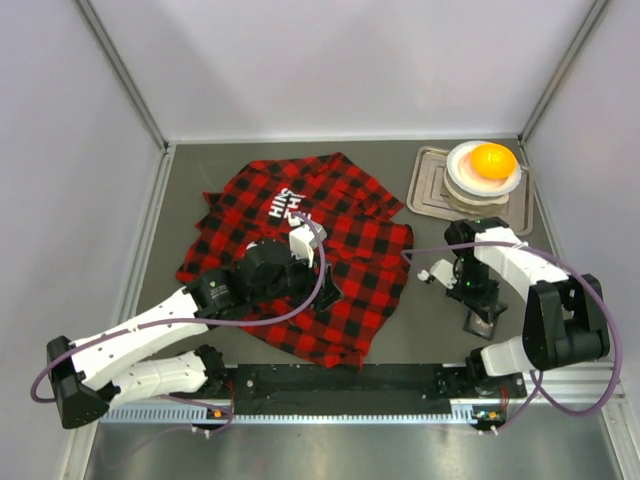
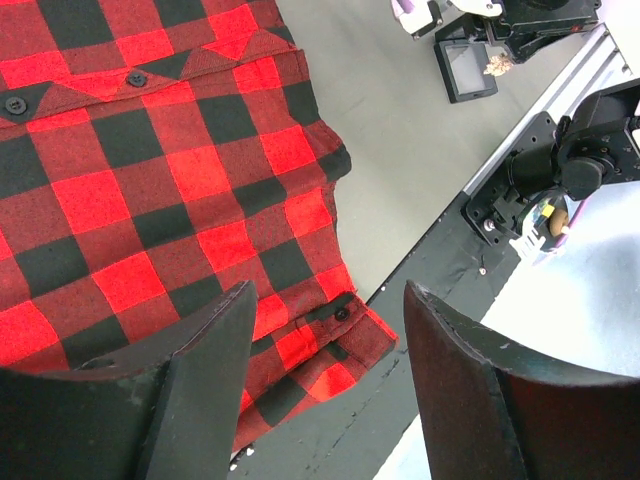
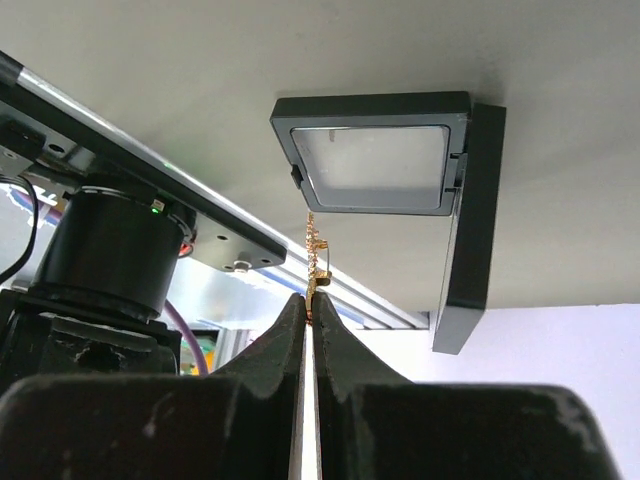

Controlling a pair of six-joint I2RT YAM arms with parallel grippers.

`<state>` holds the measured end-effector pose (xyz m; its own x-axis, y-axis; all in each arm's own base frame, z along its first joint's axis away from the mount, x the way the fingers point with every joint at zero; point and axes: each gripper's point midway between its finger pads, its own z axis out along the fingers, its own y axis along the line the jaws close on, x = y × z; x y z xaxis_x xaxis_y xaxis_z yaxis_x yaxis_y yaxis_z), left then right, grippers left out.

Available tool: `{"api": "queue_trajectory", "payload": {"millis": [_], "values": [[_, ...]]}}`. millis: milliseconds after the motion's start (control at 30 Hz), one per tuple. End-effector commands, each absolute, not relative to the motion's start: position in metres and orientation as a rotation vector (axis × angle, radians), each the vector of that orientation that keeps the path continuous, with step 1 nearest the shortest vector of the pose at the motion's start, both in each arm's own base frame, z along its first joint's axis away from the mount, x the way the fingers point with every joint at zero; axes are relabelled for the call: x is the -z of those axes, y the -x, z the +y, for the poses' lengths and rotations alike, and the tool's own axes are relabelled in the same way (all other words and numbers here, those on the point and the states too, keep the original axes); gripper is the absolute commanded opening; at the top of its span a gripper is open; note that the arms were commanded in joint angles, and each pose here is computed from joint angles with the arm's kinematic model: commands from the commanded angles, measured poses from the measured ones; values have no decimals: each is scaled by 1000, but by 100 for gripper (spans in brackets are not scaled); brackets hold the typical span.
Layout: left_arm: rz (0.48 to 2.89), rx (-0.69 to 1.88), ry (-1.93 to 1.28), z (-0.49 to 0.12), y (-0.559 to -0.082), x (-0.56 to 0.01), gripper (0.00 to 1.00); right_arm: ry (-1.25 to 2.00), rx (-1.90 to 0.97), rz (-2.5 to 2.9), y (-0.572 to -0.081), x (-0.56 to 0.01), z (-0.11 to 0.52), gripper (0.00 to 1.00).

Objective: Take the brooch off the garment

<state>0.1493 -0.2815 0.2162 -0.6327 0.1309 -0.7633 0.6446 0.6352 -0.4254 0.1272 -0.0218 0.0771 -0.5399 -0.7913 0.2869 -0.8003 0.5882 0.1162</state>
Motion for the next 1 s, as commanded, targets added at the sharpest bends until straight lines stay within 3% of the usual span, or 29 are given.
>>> {"api": "queue_trajectory", "payload": {"millis": [0,533,967], "values": [[2085,935,-602,-281,-149,-229,65,-1352,-122,-2470,-127,-77,-29,0],[2078,936,-600,-281,-149,-230,65,-1583,-322,-2174,-132,-70,-24,0],[2081,926,-591,-276,-149,-227,65,-1618,-320,-2041,-143,-56,-10,0]]}}
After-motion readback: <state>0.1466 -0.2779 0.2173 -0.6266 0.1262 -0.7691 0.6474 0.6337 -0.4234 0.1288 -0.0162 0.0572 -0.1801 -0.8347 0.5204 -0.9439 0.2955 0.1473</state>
